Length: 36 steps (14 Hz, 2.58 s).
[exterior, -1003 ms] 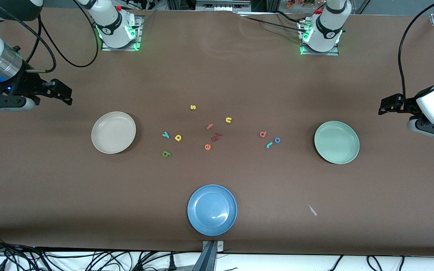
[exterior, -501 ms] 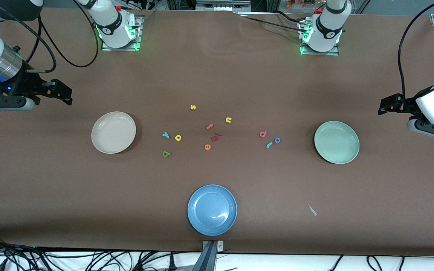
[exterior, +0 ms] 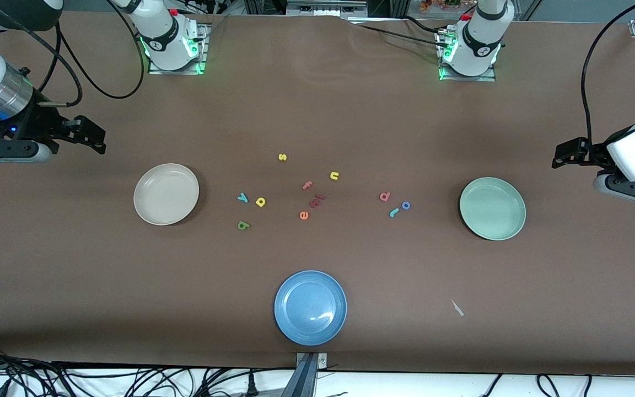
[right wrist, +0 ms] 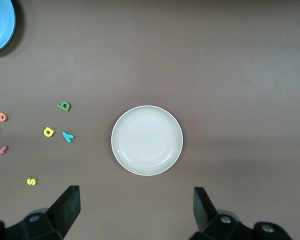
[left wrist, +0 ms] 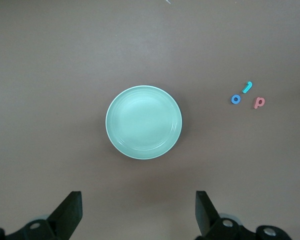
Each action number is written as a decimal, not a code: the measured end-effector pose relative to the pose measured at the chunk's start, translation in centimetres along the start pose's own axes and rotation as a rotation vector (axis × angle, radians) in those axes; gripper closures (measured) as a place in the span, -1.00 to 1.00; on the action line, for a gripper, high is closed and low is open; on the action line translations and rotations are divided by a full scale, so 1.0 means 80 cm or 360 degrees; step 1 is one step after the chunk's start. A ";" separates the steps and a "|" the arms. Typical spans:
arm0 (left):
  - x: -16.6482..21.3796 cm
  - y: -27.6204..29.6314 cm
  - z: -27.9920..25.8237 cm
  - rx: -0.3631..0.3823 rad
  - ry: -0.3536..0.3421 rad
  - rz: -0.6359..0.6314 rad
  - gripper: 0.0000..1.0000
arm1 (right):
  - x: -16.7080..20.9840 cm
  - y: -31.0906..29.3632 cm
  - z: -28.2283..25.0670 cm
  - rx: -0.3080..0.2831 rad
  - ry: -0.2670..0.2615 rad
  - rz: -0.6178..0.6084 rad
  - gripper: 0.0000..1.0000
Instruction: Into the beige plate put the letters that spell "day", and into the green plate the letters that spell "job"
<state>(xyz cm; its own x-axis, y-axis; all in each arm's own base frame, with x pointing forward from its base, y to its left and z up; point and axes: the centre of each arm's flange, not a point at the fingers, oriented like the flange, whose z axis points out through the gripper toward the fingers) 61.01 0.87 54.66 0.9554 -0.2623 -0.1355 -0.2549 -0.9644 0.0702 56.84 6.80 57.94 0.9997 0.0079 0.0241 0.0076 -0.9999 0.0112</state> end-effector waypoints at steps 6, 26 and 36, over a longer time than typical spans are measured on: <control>0.056 0.120 0.058 -0.0056 -0.0041 -0.0229 -0.99 | 0.000 0.000 0.000 0.0000 -0.0002 0.0000 -1.00; 0.093 0.279 0.475 -0.0048 -0.0069 -0.0632 -0.54 | 0.024 -0.300 0.366 0.0047 -0.0126 0.0423 -1.00; 0.095 0.278 0.481 -0.0050 -0.0062 -0.0680 0.53 | -0.012 -0.366 0.465 0.0008 -0.0141 0.0953 -0.19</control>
<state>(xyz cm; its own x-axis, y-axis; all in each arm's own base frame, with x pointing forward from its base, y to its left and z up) 56.84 -23.81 17.16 0.9677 0.1588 -0.1958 0.1678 -0.9854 0.0298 56.55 35.65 20.39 0.8283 -0.5573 -0.0583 -0.5574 -0.8301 0.0167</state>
